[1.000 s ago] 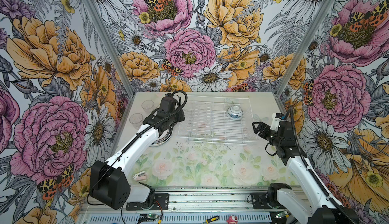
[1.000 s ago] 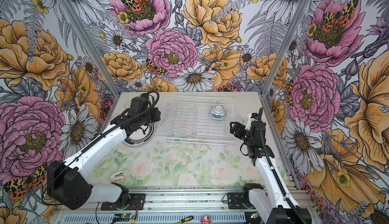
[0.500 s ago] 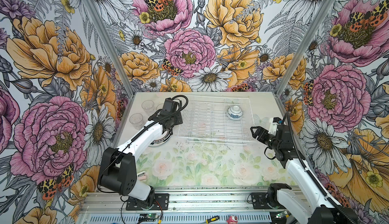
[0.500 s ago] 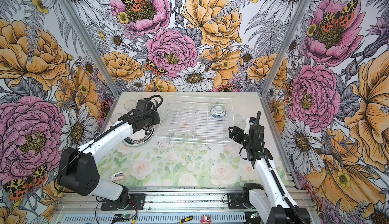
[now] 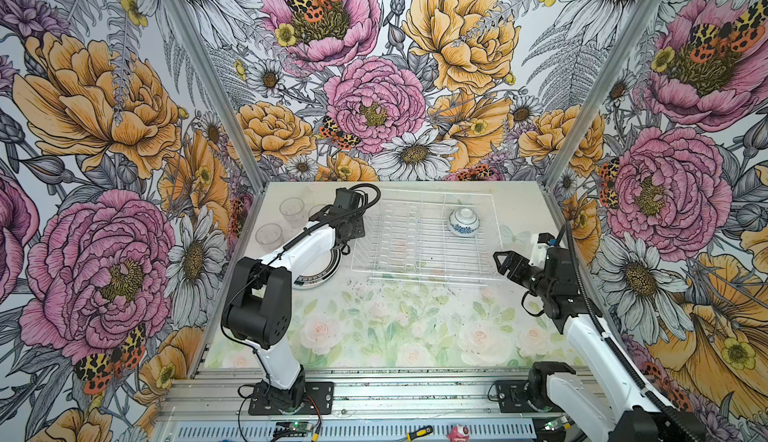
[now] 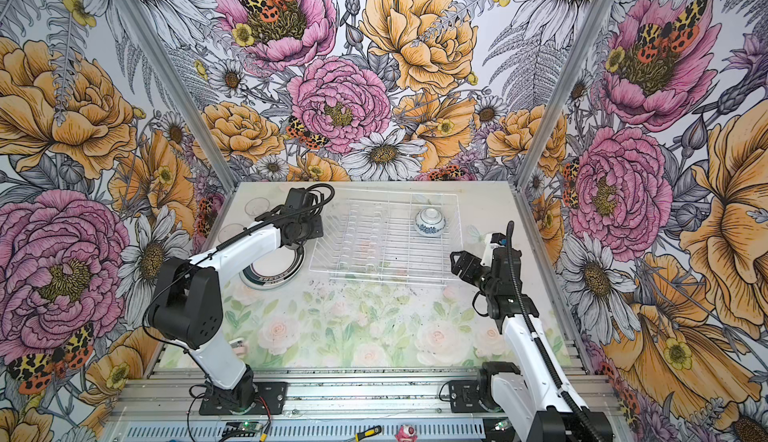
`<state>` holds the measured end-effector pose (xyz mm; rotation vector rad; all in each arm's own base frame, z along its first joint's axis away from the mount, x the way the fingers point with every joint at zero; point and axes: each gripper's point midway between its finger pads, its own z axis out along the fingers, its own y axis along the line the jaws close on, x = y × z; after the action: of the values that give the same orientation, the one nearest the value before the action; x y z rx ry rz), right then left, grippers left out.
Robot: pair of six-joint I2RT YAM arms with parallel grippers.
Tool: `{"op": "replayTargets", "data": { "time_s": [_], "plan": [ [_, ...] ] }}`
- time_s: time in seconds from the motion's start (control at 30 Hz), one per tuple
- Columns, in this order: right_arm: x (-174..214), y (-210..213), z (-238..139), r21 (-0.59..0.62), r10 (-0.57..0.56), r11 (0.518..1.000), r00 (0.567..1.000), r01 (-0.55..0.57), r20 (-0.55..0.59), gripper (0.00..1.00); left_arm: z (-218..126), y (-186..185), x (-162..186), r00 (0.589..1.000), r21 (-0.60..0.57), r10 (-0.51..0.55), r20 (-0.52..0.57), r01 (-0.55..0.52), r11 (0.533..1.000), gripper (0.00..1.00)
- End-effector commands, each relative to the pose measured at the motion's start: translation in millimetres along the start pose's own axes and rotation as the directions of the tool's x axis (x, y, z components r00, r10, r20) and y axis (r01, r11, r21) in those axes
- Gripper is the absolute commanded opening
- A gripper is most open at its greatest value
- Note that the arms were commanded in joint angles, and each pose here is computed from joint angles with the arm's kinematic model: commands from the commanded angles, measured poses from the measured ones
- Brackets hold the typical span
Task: Unload the mixed dishes from the dish rack
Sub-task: 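Carry the striped bowl with the left gripper over the table beside the glasses, then lower the striped bowl upside down onto the table and open the left gripper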
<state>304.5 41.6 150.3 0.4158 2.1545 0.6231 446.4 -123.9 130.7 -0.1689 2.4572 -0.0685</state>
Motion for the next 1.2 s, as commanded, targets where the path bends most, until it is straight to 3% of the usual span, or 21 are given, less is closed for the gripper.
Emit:
{"op": "replayTargets", "data": {
  "time_s": [0.0, 0.47, 0.9, 0.93, 1.0, 1.07, 1.17],
  "plan": [
    [3.7, -0.3, 1.3, -0.007, 0.001, 1.000, 1.000, -0.001, -0.011, 0.85, -1.6, -2.6, -26.9, 0.998, 0.000, 0.007, 0.069, -0.007, 1.000, 0.00],
    [3.5, -2.5, 3.8, 0.004, 0.008, 1.000, 1.000, -0.008, -0.021, 0.85, 28.8, -32.8, -12.7, 0.999, 0.067, 0.032, -0.004, -0.032, 0.997, 0.00],
    [4.9, -6.0, 4.8, 0.020, 0.020, 1.000, 0.999, -0.020, -0.026, 0.85, 50.5, -38.6, -12.3, 0.995, 0.049, 0.081, -0.064, -0.077, 0.996, 0.00],
    [5.4, -6.6, 5.2, 0.021, 0.022, 1.000, 0.999, -0.022, -0.028, 0.85, 51.8, -38.7, -11.6, 0.994, 0.047, 0.082, -0.071, -0.079, 0.996, 0.01],
    [5.5, -7.0, 5.9, 0.023, 0.024, 0.999, 0.999, -0.024, -0.031, 0.85, 51.9, -38.1, -11.4, 0.993, 0.038, 0.084, -0.078, -0.081, 0.996, 0.17],
    [4.4, -7.0, 6.0, 0.024, 0.024, 0.999, 0.999, -0.024, -0.029, 0.85, 49.5, -38.3, -10.7, 0.993, 0.038, 0.087, -0.077, -0.084, 0.996, 0.19],
    [3.2, -6.2, 6.2, 0.023, 0.023, 0.999, 0.999, -0.022, -0.028, 0.85, 42.7, -38.1, -11.6, 0.994, 0.032, 0.092, -0.065, -0.090, 0.995, 0.30]
  ]
}}
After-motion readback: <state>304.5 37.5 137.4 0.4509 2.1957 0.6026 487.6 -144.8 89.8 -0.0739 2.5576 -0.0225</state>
